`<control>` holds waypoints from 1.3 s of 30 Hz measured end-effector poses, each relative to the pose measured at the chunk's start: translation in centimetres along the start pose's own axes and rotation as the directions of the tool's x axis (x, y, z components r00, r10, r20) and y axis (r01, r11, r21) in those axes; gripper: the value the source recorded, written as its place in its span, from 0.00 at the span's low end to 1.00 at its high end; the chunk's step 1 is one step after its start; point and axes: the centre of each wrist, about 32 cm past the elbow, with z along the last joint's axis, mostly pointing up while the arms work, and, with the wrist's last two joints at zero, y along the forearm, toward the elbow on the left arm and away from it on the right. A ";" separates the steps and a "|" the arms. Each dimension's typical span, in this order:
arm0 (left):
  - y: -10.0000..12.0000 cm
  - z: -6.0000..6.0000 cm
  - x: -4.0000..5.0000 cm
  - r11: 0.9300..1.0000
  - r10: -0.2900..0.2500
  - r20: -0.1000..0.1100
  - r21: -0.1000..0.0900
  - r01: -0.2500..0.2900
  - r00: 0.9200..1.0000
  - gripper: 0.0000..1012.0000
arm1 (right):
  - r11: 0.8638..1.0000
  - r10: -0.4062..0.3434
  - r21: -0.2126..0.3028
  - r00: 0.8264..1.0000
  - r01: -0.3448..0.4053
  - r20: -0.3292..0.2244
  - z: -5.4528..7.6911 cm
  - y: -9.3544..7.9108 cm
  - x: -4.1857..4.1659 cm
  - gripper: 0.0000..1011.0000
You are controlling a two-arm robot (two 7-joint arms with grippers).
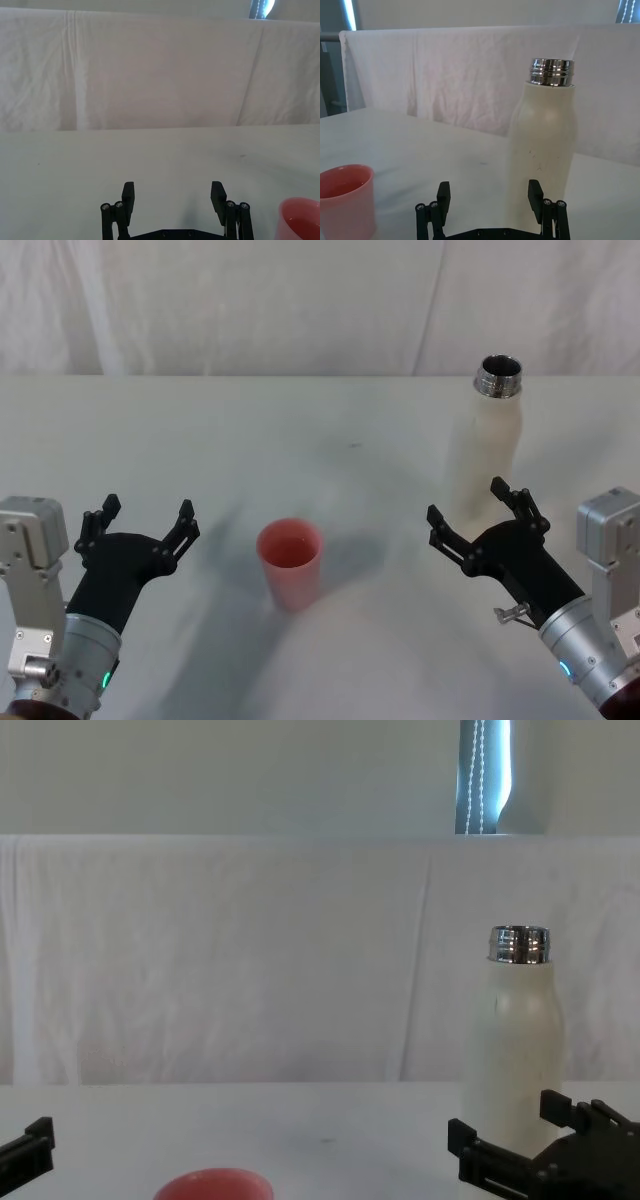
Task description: Grasp the thermos with one hand and pour water into the cup lid.
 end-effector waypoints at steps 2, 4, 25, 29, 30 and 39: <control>0.0 0.0 0.00 1.000 0.000 0.000 0.000 0.000 1.000 0.99 | 1.000 0.003 -0.001 1.000 -0.003 0.000 0.0 -0.1 -0.08 0.99; 0.0 0.0 0.00 1.000 0.000 0.000 0.000 0.000 1.000 0.99 | 1.000 0.006 -0.002 1.000 -0.006 0.000 -0.1 -0.2 -0.17 0.99; 0.0 0.0 0.00 1.000 0.000 0.000 0.000 0.000 1.000 0.99 | 1.000 -0.003 -0.026 1.000 0.002 -0.015 -0.7 -2.1 -0.94 0.99; 0.0 0.0 0.00 1.000 0.000 0.000 0.000 0.000 1.000 0.99 | 1.000 -0.006 -0.029 1.000 0.006 -0.016 -0.8 -2.4 -0.97 0.99; 0.0 0.0 0.00 1.000 0.000 0.000 0.000 0.000 1.000 0.99 | 1.000 -0.005 -0.030 1.000 0.005 -0.016 -0.8 -2.4 -0.96 0.99; 0.0 0.0 0.00 1.000 0.000 0.000 0.000 0.000 1.000 0.99 | 1.000 -0.004 -0.029 1.000 0.004 -0.015 -0.8 -2.4 -0.94 0.99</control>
